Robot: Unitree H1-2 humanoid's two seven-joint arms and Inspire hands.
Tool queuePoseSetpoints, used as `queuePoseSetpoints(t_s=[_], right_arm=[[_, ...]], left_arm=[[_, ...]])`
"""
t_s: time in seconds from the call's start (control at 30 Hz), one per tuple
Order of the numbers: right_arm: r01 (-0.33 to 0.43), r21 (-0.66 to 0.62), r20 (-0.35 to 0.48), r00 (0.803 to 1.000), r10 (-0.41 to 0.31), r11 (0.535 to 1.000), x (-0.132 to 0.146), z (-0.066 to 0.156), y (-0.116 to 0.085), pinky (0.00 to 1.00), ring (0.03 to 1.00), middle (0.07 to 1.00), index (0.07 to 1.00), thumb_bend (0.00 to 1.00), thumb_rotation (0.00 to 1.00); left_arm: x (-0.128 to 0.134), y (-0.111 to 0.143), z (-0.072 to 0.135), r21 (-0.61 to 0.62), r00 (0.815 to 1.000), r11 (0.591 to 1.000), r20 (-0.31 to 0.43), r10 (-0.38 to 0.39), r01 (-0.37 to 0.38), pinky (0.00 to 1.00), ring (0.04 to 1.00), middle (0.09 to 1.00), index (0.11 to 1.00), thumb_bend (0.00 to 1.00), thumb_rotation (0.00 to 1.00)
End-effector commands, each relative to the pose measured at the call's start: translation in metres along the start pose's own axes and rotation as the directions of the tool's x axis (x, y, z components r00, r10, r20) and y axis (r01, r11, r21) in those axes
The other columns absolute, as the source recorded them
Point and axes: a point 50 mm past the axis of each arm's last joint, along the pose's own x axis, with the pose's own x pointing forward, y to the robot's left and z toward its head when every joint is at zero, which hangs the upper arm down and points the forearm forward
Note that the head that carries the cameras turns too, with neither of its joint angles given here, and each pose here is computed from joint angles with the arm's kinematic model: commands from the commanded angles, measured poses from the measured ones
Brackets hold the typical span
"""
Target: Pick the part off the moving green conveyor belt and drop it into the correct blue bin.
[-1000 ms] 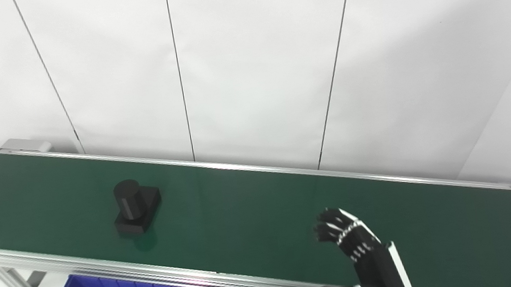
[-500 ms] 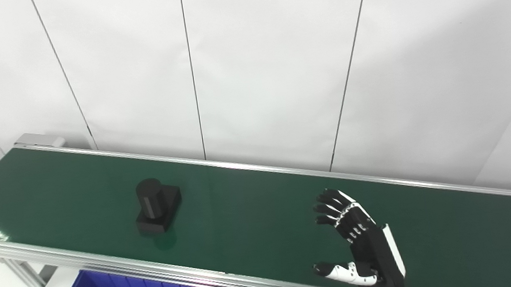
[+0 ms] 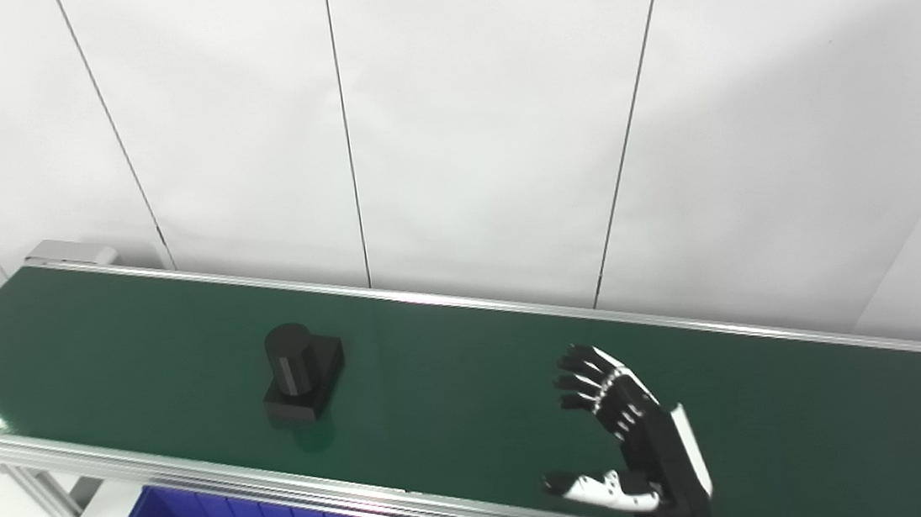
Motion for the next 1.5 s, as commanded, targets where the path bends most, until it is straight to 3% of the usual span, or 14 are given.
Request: queuePoseSetpoints(t_s=[0.0,0.37,0.57,1.1,1.47], right_arm=[[-0.013,-0.009,0.092,0.996,0.014,1.000,0.023,0.013,0.007,0.67,0.747,0.800,0.823,0.97,0.21],[-0.033,0.034,0.062,0.998,0.030,0.999,0.065,0.002,0.019,0.67,0.754,0.801,0.822,0.98,0.14],[-0.042,0.035,0.034,0.999,0.041,0.999,0.083,-0.004,0.017,0.66,0.749,0.816,0.827,1.00,0.17],[-0.051,0.012,-0.017,0.999,0.051,0.999,0.116,-0.011,0.035,0.64,0.727,0.827,0.821,1.00,0.21],[-0.070,-0.015,-0.063,0.996,0.069,0.997,0.131,-0.016,0.044,0.64,0.737,0.836,0.826,1.00,0.15]], left_arm=[[0.010,0.007,0.014,-0.007,0.996,1.000,0.085,0.019,-0.018,0.59,0.704,0.766,0.723,1.00,0.12],[0.011,0.004,0.017,-0.013,0.996,1.000,0.092,0.021,-0.020,0.59,0.703,0.763,0.726,1.00,0.11],[0.013,0.003,0.019,-0.016,0.995,1.000,0.096,0.020,-0.018,0.59,0.700,0.764,0.728,1.00,0.12],[0.015,0.001,0.021,-0.023,0.995,1.000,0.100,0.018,-0.016,0.60,0.709,0.768,0.733,1.00,0.09],[0.016,0.000,0.025,-0.028,0.993,1.000,0.115,0.014,-0.010,0.61,0.720,0.775,0.741,1.00,0.10]])
